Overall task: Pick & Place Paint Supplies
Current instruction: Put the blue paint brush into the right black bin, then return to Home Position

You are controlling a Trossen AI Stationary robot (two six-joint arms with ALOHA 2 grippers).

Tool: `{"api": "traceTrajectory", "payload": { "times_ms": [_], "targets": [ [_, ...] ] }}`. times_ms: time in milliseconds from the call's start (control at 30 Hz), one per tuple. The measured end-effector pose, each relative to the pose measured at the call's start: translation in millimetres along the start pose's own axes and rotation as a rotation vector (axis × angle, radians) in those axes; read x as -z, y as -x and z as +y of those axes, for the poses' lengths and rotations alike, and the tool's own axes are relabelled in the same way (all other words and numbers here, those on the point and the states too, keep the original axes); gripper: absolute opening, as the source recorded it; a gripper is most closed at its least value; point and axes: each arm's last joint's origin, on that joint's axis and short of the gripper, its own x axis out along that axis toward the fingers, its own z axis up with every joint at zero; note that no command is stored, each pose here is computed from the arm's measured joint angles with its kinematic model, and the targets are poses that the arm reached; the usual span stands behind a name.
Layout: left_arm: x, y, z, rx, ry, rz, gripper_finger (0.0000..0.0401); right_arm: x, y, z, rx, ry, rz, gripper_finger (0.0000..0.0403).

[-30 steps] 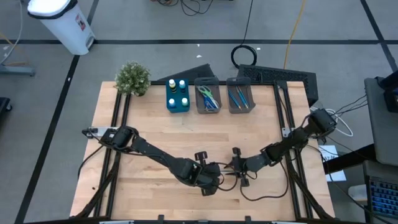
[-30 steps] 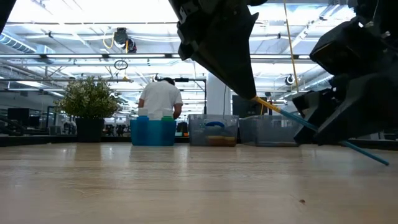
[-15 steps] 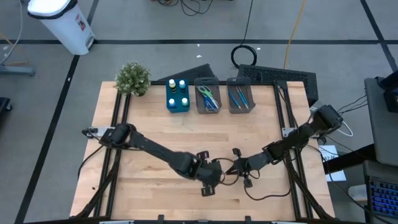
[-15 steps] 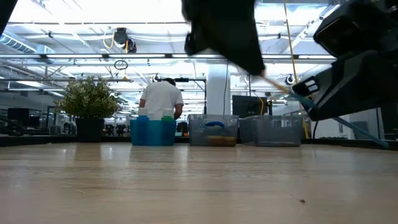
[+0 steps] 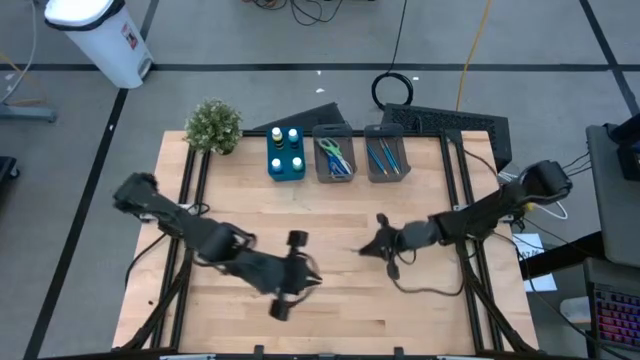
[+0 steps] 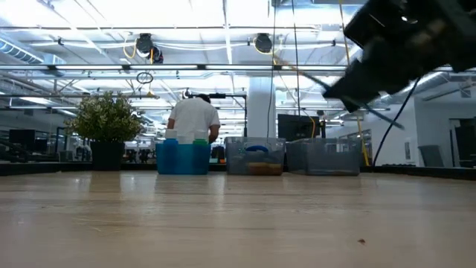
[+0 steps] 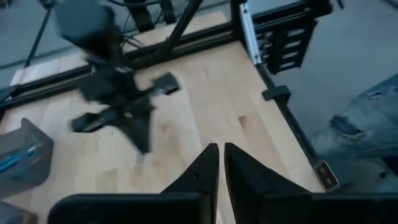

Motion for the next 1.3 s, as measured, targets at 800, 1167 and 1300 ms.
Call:
{"api": "traceTrajectory", "payload": {
  "times_ms": [800,1167,1300],
  "targets": [
    [221,109,52,-0.204,0.264,-0.436,0.0037,-32,91,-200,0.730,-0.241,-0.234,0.0004],
    [250,124,59,-0.261,0.303,-0.521,0.0037,-3,87,-221,0.790,-0.315,-0.071,0.0046],
    [251,123,59,-0.260,0.305,-0.517,0.0037,-6,90,-219,0.792,-0.342,-0.090,0.0106]
  ]
}}
